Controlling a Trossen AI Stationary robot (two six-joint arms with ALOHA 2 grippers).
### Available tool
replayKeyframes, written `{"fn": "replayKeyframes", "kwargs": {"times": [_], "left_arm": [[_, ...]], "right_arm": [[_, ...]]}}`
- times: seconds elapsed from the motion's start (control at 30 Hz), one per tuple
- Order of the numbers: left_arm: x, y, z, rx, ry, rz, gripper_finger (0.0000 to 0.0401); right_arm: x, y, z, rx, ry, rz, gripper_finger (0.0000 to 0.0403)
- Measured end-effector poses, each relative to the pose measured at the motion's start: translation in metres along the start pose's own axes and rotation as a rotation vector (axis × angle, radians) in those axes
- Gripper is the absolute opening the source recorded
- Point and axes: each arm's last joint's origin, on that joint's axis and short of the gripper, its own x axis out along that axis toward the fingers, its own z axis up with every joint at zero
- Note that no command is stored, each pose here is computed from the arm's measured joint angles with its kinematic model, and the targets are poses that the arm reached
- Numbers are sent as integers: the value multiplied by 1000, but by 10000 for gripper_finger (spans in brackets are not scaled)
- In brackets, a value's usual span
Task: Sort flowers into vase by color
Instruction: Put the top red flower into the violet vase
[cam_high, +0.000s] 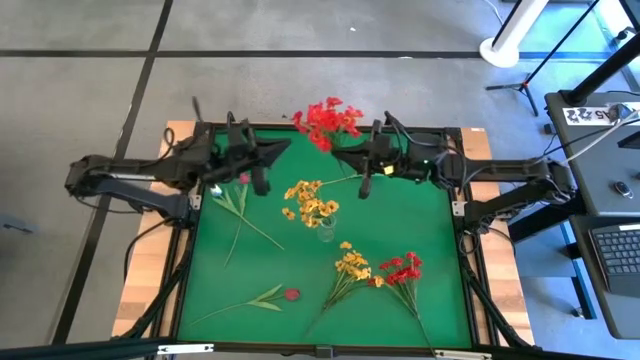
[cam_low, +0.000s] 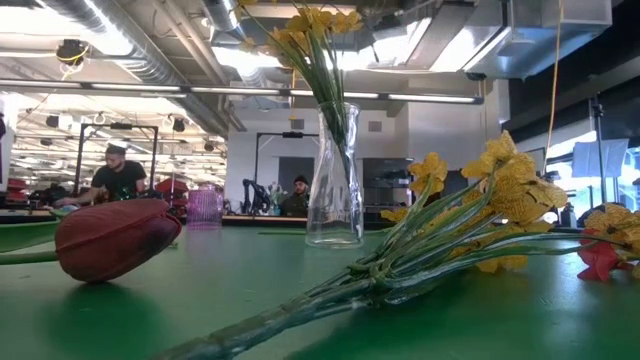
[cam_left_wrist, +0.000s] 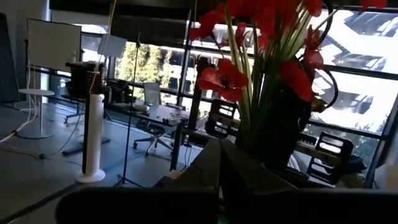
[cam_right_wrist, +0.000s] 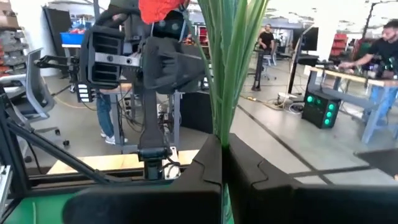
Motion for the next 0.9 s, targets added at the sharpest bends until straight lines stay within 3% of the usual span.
{"fn": "replayKeyframes", "kwargs": {"times": [0.13, 0.27, 0.33, 0.57, 0.9], "left_arm": [[23, -10, -2, 18, 128, -65, 17], [42, -15, -9, 20, 201, -159, 63], [49, -15, -11, 33, 210, -157, 88], [68, -9, -15, 35, 125, -133, 149], [70, -11, -8, 28, 39, -170, 155]], "right_arm": [[2, 0, 6, -25, -18, 0, 1], [2, 0, 7, -25, -23, 0, 1], [2, 0, 7, -24, -22, 1, 1], [2, 1, 6, -1, -19, 44, 1], [3, 2, 4, 0, -2, 54, 1]]}}
